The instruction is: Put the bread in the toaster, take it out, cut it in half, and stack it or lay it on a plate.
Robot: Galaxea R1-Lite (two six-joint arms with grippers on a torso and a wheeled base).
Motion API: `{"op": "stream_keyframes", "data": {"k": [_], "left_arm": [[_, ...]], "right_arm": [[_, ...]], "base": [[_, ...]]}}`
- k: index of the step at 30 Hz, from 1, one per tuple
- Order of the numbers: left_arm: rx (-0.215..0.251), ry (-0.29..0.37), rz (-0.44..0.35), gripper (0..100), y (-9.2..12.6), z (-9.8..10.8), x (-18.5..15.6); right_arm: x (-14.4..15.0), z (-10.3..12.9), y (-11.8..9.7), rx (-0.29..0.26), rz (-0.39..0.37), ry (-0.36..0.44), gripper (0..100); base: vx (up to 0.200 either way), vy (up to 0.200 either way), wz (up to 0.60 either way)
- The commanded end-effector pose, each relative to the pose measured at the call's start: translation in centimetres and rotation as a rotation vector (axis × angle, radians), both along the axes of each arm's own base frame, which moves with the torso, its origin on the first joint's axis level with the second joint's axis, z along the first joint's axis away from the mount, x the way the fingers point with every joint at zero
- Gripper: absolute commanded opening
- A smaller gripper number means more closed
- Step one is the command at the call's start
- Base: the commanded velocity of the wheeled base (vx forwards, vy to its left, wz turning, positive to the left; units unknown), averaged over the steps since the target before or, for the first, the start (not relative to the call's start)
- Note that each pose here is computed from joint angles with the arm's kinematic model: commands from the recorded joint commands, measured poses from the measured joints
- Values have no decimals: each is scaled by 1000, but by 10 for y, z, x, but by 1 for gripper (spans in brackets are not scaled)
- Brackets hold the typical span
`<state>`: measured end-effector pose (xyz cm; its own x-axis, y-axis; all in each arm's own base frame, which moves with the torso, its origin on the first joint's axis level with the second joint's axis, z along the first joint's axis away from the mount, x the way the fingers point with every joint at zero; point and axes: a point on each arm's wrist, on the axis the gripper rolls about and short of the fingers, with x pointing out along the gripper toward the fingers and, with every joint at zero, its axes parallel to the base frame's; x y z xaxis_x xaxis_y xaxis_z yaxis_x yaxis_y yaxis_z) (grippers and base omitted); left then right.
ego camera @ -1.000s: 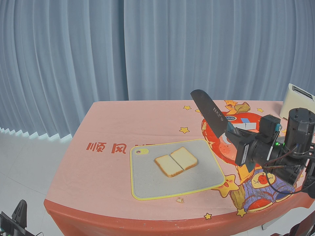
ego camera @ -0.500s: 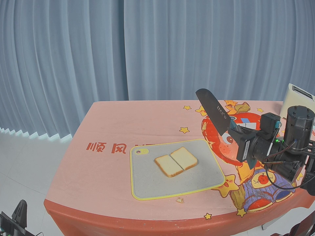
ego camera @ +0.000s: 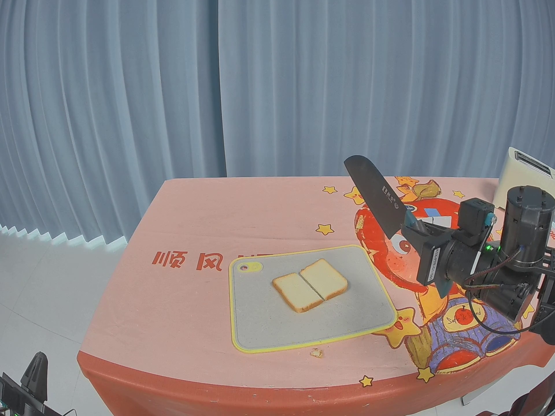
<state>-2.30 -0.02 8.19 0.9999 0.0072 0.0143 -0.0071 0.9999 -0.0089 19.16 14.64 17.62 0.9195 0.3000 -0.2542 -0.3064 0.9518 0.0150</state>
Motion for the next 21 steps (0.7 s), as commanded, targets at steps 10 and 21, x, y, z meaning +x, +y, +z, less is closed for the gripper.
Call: {"op": "stream_keyframes", "data": {"k": [10, 21], "left_arm": [[0, 2, 0, 0, 0, -5, 0], [0, 2, 0, 0, 0, -5, 0]], "right_arm": [[2, -2, 0, -6, -4, 7, 0], [16, 4, -10, 24, -69, -7, 0]], "base": [[0, 0, 0], [0, 0, 0]]}}
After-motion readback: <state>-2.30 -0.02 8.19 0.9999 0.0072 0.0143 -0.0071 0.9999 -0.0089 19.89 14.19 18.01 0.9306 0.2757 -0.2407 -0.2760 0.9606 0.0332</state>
